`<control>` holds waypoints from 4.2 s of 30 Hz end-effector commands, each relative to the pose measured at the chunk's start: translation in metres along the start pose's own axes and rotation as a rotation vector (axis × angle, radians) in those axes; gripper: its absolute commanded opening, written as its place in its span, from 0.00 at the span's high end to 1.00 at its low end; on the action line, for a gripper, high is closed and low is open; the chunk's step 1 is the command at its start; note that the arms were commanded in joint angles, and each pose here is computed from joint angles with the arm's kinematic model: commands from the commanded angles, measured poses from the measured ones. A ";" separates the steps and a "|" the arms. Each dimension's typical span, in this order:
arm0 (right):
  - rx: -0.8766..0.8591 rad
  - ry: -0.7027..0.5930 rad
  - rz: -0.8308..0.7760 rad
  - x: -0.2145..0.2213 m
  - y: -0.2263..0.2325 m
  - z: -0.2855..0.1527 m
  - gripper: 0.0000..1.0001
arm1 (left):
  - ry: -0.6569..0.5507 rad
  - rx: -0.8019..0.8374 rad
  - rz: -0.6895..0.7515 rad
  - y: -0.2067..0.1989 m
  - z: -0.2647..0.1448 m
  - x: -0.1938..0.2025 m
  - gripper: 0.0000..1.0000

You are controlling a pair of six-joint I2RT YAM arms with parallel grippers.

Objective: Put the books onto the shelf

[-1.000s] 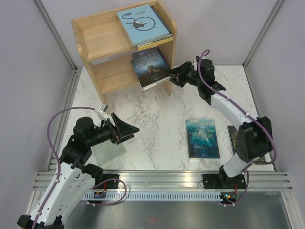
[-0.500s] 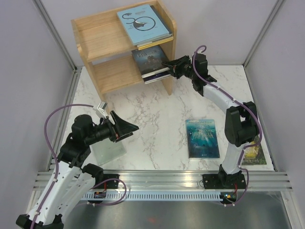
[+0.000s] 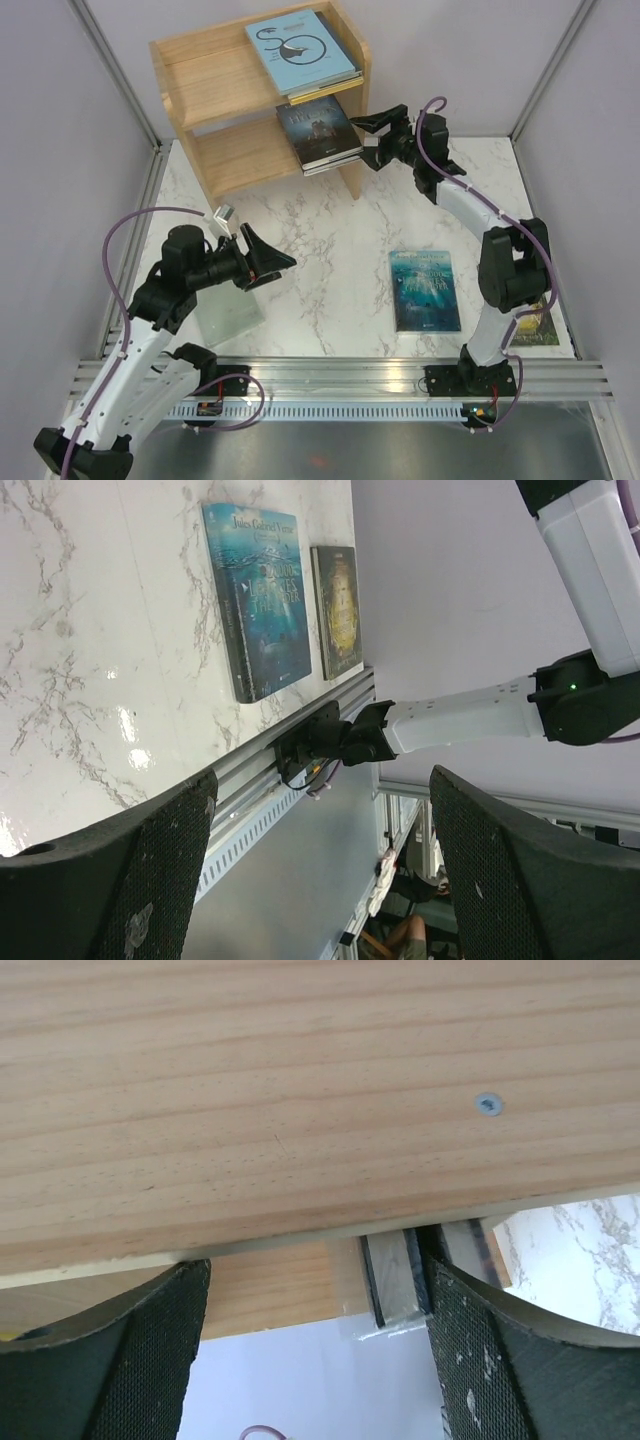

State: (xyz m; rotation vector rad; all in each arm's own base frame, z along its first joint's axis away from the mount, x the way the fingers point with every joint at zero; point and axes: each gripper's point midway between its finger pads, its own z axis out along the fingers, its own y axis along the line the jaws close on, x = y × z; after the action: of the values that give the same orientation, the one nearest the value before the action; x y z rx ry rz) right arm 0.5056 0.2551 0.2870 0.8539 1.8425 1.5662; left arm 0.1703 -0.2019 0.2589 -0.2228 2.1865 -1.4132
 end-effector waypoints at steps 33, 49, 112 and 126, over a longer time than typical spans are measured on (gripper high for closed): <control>1.170 -0.065 -0.267 -0.035 -0.286 -0.308 0.02 | 0.258 -0.127 -0.052 0.084 0.079 0.042 0.15; 0.984 0.138 -0.135 0.049 -0.323 -0.288 0.06 | 0.314 -0.229 -0.074 0.124 0.092 0.073 0.15; 0.737 0.329 -0.253 0.103 -0.249 -0.208 0.02 | 0.302 0.062 -0.123 0.082 0.175 0.092 0.98; 0.510 0.373 -0.235 0.130 -0.176 -0.226 0.02 | 0.074 0.292 -0.111 -0.025 0.117 0.032 0.98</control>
State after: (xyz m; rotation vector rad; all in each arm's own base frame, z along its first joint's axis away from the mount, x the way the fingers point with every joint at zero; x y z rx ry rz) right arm 0.2407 0.1868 0.1276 0.5690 2.6012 1.0704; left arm 0.1869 -0.3153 0.1552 -0.2466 2.2941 -1.6633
